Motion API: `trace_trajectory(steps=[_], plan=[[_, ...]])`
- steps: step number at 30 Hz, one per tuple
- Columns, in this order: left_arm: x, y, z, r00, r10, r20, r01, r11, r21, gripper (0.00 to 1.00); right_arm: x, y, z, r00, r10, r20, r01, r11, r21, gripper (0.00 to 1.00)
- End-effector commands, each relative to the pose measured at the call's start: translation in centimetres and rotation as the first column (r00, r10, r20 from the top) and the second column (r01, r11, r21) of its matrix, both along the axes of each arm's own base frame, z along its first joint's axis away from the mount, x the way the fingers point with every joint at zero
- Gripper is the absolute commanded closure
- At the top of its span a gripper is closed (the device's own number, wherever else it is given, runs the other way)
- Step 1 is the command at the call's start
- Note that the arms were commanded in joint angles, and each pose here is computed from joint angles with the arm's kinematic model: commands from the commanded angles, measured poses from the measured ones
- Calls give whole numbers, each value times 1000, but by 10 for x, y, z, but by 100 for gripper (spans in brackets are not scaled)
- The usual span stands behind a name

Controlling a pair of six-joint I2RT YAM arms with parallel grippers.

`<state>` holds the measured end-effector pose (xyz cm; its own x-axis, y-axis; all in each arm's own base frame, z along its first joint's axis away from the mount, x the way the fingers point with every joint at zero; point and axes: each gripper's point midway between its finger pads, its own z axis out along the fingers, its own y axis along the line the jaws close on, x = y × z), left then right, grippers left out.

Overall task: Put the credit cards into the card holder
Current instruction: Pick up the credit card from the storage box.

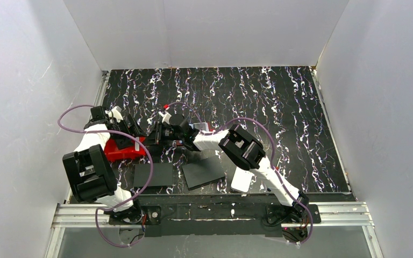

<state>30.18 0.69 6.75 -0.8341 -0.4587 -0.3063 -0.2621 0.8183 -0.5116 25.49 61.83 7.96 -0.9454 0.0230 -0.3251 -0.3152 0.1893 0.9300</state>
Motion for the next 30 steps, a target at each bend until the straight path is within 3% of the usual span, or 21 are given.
trace_trajectory(steps=[1, 7, 13, 18, 30], plan=[[-4, -8, 1, 999, -52, -11, 51, 998, -45, 20, 0, 9, 33, 998, 16, 56, -20, 997, 68, 80], [-4, -10, 4, 998, -63, 2, 63, 997, -46, 29, 1, 7, 27, 998, 11, 59, -13, 999, 33, 81], [-5, -10, 8, 998, -55, 14, 55, 998, -43, 53, 6, -1, 22, 997, -12, 70, 12, 1000, -6, 77], [-8, -9, 6, 999, -48, 12, 49, 999, -24, 67, 6, -3, 22, 997, -12, 76, 13, 1000, -16, 73], [-11, -6, 10, 998, -52, 36, 52, 999, 8, 82, 9, -13, 22, 997, -20, 69, 21, 1000, -20, 72]])
